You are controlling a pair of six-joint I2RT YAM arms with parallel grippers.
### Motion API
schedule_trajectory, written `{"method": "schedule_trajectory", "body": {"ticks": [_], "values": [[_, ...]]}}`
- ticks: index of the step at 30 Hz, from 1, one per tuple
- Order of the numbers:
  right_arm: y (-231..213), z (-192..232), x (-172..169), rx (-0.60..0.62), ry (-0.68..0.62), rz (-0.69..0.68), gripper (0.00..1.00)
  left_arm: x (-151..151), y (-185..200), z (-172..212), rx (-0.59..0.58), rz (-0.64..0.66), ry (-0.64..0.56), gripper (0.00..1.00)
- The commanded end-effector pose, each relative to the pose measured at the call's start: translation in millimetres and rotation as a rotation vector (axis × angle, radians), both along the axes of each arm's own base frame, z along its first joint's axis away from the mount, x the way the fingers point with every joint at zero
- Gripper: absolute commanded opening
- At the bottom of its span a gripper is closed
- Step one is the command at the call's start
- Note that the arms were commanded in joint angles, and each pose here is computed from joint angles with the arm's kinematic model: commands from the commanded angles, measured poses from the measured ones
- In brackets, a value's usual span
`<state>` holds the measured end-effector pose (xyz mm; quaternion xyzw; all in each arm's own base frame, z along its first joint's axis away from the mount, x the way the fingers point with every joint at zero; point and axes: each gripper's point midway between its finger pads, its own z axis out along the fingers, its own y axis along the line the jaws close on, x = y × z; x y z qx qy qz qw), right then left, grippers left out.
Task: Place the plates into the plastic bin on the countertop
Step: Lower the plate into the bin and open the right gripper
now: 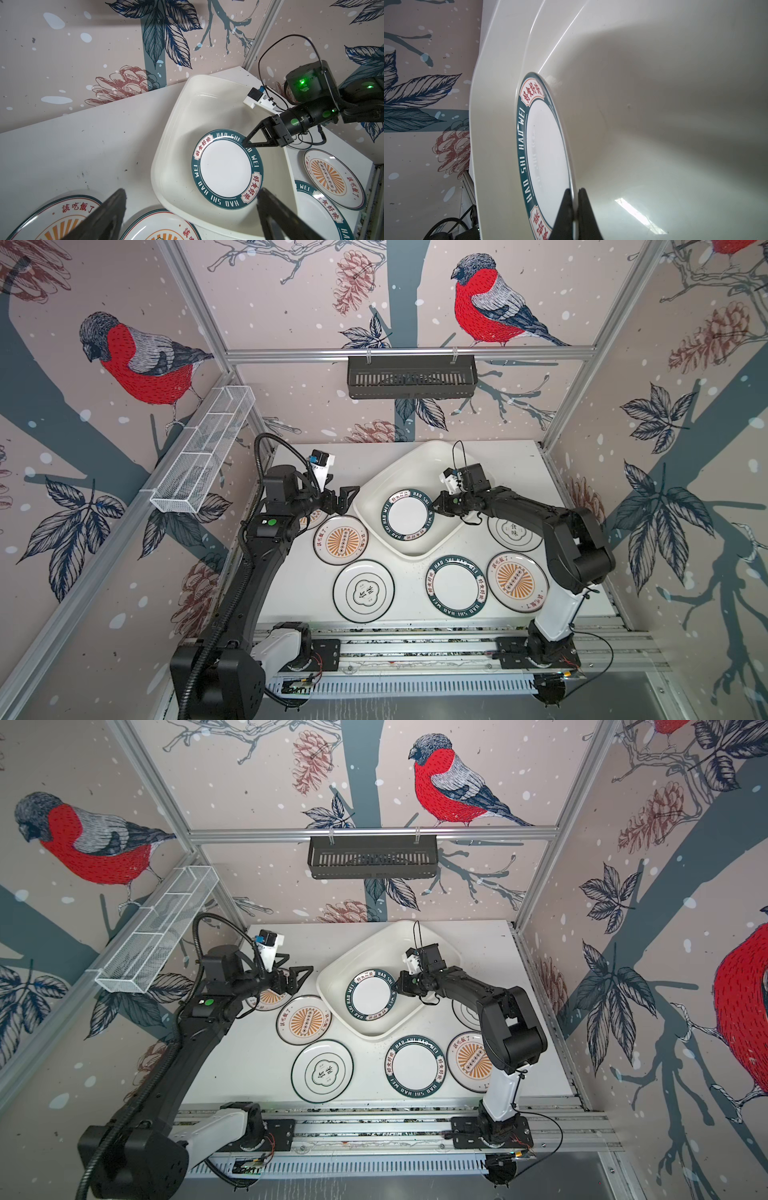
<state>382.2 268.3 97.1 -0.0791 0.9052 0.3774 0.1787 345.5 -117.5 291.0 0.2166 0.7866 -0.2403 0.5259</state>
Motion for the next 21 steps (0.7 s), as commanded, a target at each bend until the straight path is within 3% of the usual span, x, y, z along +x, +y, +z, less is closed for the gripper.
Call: {"method": "schedule_trajectory", "body": {"ticks": [1,21], "values": [[8.6,1.5,1.7,0.016,-0.018,0.055,0.03,0.9,-0.7,2.8,-0.009,0.002,0.005,0.97],[23.3,-38.2,19.5,-0.009,0.058,0.103,0.11,2.4,-0.7,-7.1,0.007,0.001,0.017,0.97]]}}
